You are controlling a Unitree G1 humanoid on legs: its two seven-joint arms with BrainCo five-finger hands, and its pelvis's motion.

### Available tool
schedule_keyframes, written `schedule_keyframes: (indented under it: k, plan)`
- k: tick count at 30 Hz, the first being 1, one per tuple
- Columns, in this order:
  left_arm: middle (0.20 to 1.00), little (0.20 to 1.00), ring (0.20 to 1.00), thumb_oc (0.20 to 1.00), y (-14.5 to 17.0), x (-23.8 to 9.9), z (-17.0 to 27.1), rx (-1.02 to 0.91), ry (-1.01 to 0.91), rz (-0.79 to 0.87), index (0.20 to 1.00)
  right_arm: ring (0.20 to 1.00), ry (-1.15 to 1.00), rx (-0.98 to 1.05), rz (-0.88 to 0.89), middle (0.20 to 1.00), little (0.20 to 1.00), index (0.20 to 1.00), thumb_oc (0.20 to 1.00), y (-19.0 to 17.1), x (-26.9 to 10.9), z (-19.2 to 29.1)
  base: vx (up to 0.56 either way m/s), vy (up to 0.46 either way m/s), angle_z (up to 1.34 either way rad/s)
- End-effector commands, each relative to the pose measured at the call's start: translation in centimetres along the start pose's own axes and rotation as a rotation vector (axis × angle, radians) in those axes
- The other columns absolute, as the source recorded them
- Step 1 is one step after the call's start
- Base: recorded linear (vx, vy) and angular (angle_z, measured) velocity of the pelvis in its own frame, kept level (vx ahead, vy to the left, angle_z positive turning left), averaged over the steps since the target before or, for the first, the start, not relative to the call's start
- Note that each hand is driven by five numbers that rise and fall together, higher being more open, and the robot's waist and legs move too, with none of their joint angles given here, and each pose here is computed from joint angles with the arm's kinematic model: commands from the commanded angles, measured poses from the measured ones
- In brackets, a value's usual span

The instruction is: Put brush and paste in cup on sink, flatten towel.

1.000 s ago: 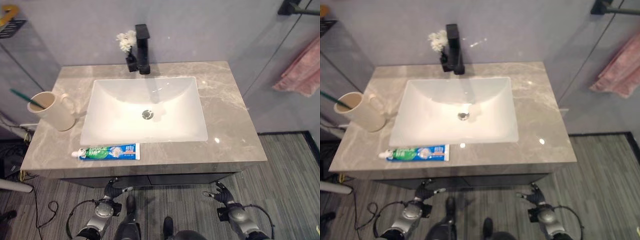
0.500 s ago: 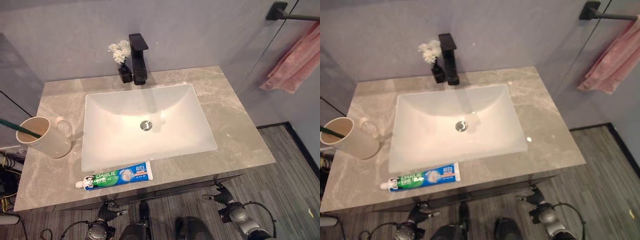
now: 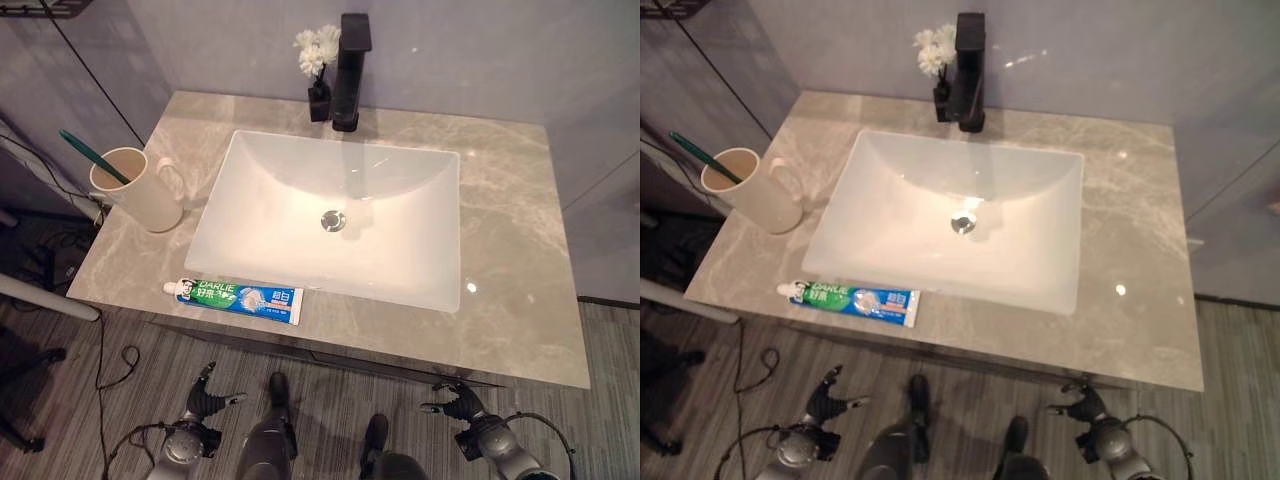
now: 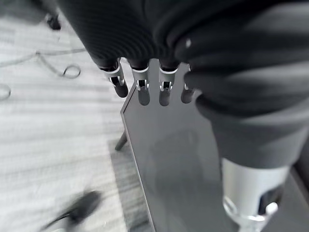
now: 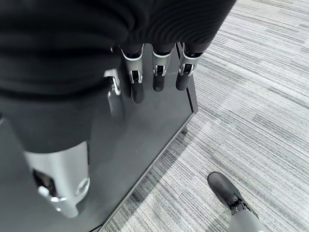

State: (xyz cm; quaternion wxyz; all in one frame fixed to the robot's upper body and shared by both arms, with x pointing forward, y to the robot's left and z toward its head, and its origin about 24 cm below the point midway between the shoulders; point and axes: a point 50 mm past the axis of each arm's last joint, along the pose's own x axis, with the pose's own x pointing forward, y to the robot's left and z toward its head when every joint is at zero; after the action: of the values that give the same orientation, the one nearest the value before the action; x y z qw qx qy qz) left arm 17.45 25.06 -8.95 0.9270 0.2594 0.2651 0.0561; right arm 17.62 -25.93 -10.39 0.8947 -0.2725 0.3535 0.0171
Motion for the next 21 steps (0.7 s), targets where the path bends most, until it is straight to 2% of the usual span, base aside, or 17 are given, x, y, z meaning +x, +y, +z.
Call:
schedule_keyframes:
  k: [1, 8, 14, 21]
  plan:
    - [1.000, 1.000, 1.000, 1.000, 4.4, 0.7, 3.0, 0.114, -0.192, 0.090, 1.000, 1.000, -0.160, 0.099, -0.116, 1.000, 1.000, 1.000, 1.000, -2.9, 0.8, 3.6, 0.03, 0.097, -0.01]
    - [1.000, 1.000, 1.000, 1.000, 10.6, -1.7, 5.3, 0.361, -0.390, 0.176, 1.000, 1.000, -0.107, 0.167, -0.105, 1.000, 1.000, 1.000, 1.000, -1.8, 0.3, 1.6, 0.05, 0.133, 0.12]
    - [1.000, 1.000, 1.000, 1.000, 15.6, -5.0, 13.1, 0.524, -0.737, 0.278, 1.000, 1.000, -0.089, 0.121, -0.045, 1.000, 1.000, 1.000, 1.000, -0.6, 0.2, 1.3, 0.02, 0.077, -0.09]
    - [1.000, 1.000, 1.000, 1.000, 17.3, -8.6, 17.0, 0.651, -0.909, 0.234, 1.000, 1.000, -0.049, 0.084, -0.023, 1.000, 1.000, 1.000, 1.000, -0.7, -0.3, 0.0, 0.02, 0.027, -0.12]
